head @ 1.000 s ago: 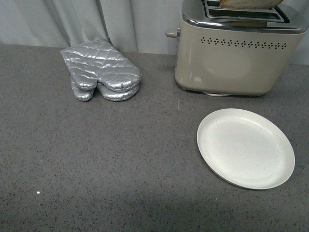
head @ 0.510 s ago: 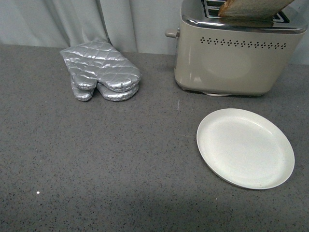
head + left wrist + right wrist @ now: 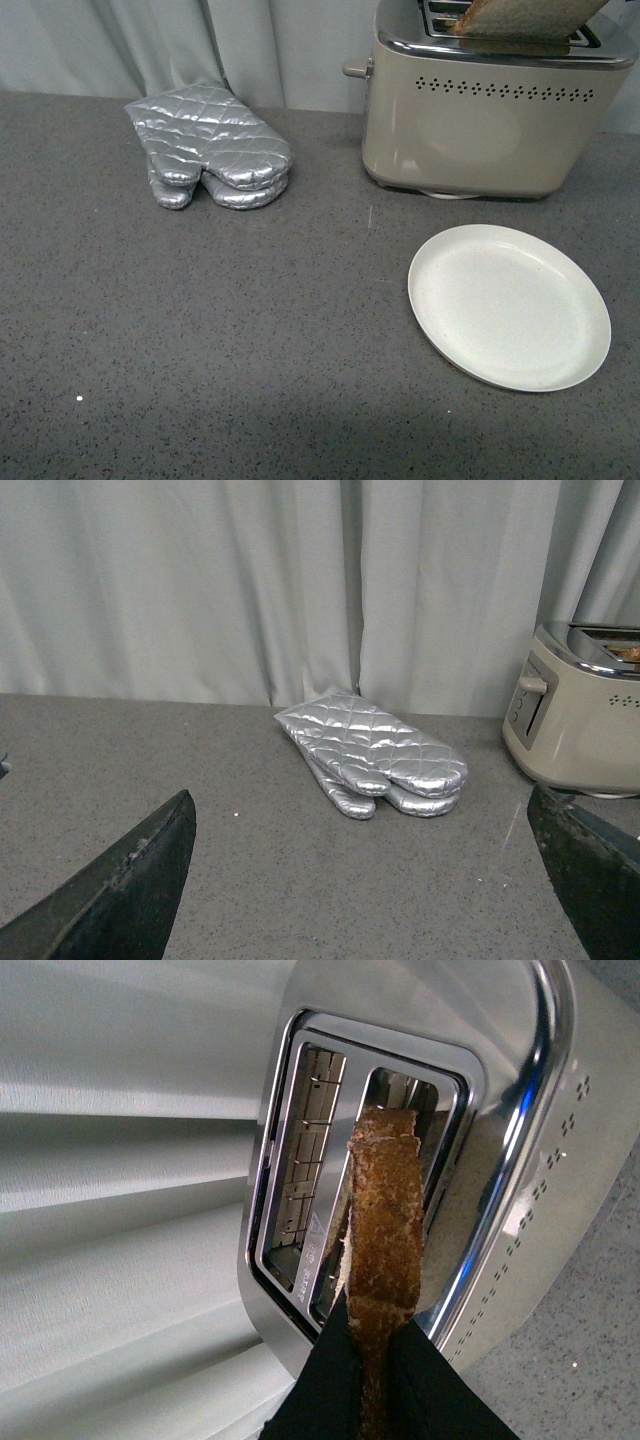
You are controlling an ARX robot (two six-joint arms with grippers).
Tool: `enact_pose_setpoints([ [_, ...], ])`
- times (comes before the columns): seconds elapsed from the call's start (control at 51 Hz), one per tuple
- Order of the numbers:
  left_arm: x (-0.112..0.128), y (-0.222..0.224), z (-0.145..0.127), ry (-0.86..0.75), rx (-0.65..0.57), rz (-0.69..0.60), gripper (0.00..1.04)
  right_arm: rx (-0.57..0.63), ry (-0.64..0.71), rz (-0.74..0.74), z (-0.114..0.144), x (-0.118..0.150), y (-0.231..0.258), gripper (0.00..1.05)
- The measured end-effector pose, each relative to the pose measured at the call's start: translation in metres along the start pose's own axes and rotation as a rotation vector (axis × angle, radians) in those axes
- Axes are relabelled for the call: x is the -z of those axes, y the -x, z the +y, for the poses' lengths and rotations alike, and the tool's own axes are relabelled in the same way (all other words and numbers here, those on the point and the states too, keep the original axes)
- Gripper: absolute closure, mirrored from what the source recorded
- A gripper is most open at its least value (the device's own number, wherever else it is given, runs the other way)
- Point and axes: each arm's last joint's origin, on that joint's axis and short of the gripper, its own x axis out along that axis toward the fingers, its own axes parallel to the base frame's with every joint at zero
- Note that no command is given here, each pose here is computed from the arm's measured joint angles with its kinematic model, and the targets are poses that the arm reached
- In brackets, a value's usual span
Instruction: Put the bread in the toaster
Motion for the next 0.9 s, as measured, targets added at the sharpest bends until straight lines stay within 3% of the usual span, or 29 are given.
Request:
enact_pose_setpoints([
  [0.176, 0.0, 0.0, 0.0, 0.0, 0.0, 0.0, 0.07, -0.042, 0.124, -0.044, 0.007, -0.002, 0.0, 0.72],
  [0.235, 0.0, 0.0, 0.0, 0.0, 0.0, 0.0, 0.07, -0.096, 0.201, -0.096, 0.012, -0.005, 0.002, 0.58],
  [0.412, 0.0, 0.0, 0.0, 0.0, 0.0, 0.0, 0.07, -0.214, 0.358, -0.216, 0.014, -0.014, 0.024, 0.32],
  [0.549, 0.0, 0.0, 0.0, 0.0, 0.0, 0.0, 0.07, -0.332, 0.563, -0.358, 0.01, -0.023, 0.055, 0.09],
  [0.765, 0.0, 0.0, 0.0, 0.0, 0.0, 0.0, 0.07, -0.36, 0.966, -0.494, -0.035, -0.03, 0.083, 0.1],
  [0.902, 0.0, 0.0, 0.0, 0.0, 0.0, 0.0, 0.07, -0.288, 1.235, -0.546, -0.085, -0.038, 0.105, 0.1],
])
